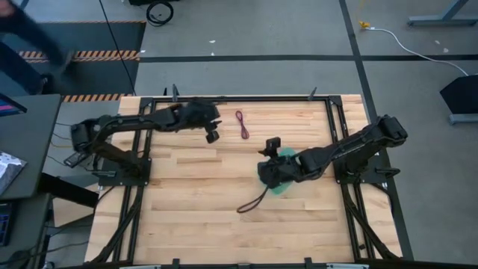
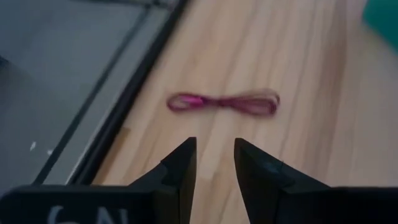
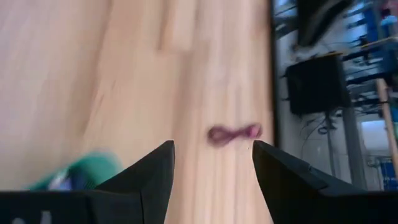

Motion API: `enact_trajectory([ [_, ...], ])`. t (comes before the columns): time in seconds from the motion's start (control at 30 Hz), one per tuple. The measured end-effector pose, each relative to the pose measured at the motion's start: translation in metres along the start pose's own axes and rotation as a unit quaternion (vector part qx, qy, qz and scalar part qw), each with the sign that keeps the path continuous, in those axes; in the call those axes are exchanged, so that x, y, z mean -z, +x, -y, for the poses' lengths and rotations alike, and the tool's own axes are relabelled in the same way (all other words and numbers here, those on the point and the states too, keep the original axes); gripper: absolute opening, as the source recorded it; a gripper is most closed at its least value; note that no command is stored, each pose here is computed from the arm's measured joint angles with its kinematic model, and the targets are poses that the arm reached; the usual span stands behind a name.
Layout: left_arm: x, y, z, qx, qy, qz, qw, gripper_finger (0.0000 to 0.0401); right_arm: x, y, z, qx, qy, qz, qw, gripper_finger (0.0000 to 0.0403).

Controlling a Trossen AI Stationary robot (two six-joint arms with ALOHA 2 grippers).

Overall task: Pick and place USB-C Cables
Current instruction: Put the pink charger cable into the green bin

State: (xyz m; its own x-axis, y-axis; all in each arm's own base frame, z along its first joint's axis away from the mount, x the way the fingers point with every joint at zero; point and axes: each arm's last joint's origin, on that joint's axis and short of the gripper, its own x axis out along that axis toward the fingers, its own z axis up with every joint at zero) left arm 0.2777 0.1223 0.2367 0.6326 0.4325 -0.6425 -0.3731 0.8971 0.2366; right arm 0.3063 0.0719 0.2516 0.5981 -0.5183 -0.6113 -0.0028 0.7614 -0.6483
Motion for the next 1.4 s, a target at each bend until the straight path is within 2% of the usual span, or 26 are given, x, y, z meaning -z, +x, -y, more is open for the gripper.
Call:
enact_trajectory([
  [0.17, -0.014, 0.033, -0.001, 0.022, 0.076, -0.094, 0.992, 0.0114, -0.017, -0.004, 0.022, 0.069, 0.029, 0.022, 0.997, 0.0222],
  [0.33, -0.019, 0.067, -0.004, 0.052, 0.144, -0.118, 0.981, 0.0114, -0.026, -0.014, 0.035, 0.127, 0.032, 0.029, 0.991, 0.0222],
  [0.5, -0.020, 0.095, -0.001, 0.064, 0.236, -0.108, 0.964, 0.0114, -0.024, -0.034, 0.043, 0.125, 0.051, 0.051, 0.990, 0.0220],
  [0.7, -0.014, 0.121, -0.005, 0.064, 0.326, -0.143, 0.932, 0.0108, -0.019, -0.065, 0.054, 0.114, 0.093, 0.093, 0.985, 0.0219],
  [0.87, -0.030, 0.125, -0.013, 0.070, 0.356, -0.141, 0.921, 0.0093, -0.016, -0.085, 0.068, 0.116, 0.120, 0.127, 0.978, 0.0219],
  [1.03, -0.052, 0.119, -0.020, 0.076, 0.370, -0.112, 0.919, 0.0085, -0.013, -0.095, 0.083, 0.116, 0.135, 0.155, 0.972, 0.0219],
  [1.17, -0.061, 0.114, -0.025, 0.077, 0.371, -0.115, 0.918, 0.0090, -0.011, -0.101, 0.091, 0.105, 0.141, 0.171, 0.969, 0.0220],
  [1.3, -0.060, 0.114, -0.024, 0.086, 0.365, -0.117, 0.920, 0.0090, -0.010, -0.103, 0.093, 0.097, 0.150, 0.178, 0.968, 0.0220],
  [1.4, -0.058, 0.117, -0.022, 0.097, 0.348, -0.119, 0.925, 0.0088, -0.010, -0.102, 0.091, 0.069, 0.166, 0.188, 0.966, 0.0218],
])
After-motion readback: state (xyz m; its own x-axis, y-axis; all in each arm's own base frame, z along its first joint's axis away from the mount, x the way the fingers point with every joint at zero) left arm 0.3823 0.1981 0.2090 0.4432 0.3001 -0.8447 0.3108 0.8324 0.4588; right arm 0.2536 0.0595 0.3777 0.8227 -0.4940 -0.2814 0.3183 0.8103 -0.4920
